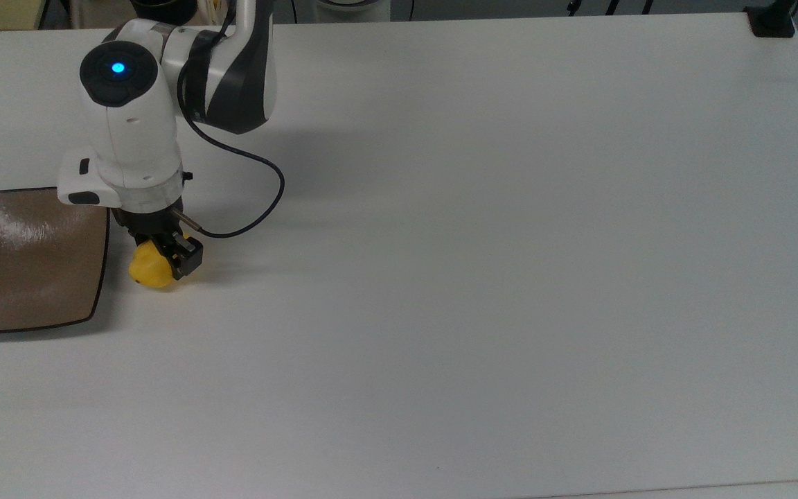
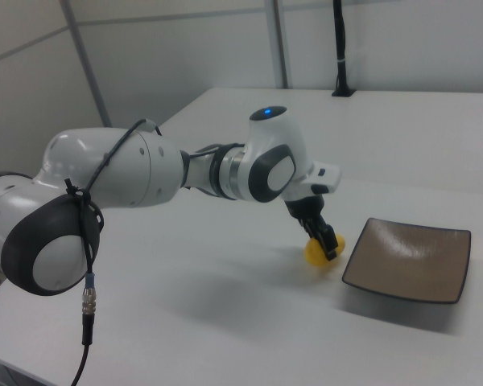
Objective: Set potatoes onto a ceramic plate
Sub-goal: 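Carry the potato over the brown plate and release it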
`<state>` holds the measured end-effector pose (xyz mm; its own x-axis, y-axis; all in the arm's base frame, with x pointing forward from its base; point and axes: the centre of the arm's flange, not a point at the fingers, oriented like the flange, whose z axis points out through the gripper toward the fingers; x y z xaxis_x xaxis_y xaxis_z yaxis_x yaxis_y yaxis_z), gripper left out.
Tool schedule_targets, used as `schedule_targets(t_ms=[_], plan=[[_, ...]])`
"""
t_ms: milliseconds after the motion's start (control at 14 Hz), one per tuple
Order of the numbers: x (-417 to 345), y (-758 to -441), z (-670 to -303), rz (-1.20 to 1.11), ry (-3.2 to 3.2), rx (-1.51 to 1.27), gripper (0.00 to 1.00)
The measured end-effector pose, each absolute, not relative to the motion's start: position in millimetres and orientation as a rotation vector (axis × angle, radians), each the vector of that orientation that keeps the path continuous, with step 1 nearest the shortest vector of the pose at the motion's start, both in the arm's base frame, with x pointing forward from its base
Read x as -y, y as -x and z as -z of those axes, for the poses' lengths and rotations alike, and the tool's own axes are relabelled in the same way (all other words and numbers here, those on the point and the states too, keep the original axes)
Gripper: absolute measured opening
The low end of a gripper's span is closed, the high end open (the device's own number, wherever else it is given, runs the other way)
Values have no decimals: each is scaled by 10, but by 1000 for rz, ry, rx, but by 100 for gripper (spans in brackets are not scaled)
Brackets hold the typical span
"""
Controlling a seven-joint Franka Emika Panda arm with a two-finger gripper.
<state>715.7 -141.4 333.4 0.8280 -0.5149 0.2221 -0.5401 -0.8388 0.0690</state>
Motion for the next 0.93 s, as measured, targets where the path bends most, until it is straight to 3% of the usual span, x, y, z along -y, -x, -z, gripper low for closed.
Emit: schedule_targets(t_ms=[358,930], plan=[[1366,-7168,-3831,-178,-2862,855,67],[2170,-7073,-4313,-292,-2804,986,67]])
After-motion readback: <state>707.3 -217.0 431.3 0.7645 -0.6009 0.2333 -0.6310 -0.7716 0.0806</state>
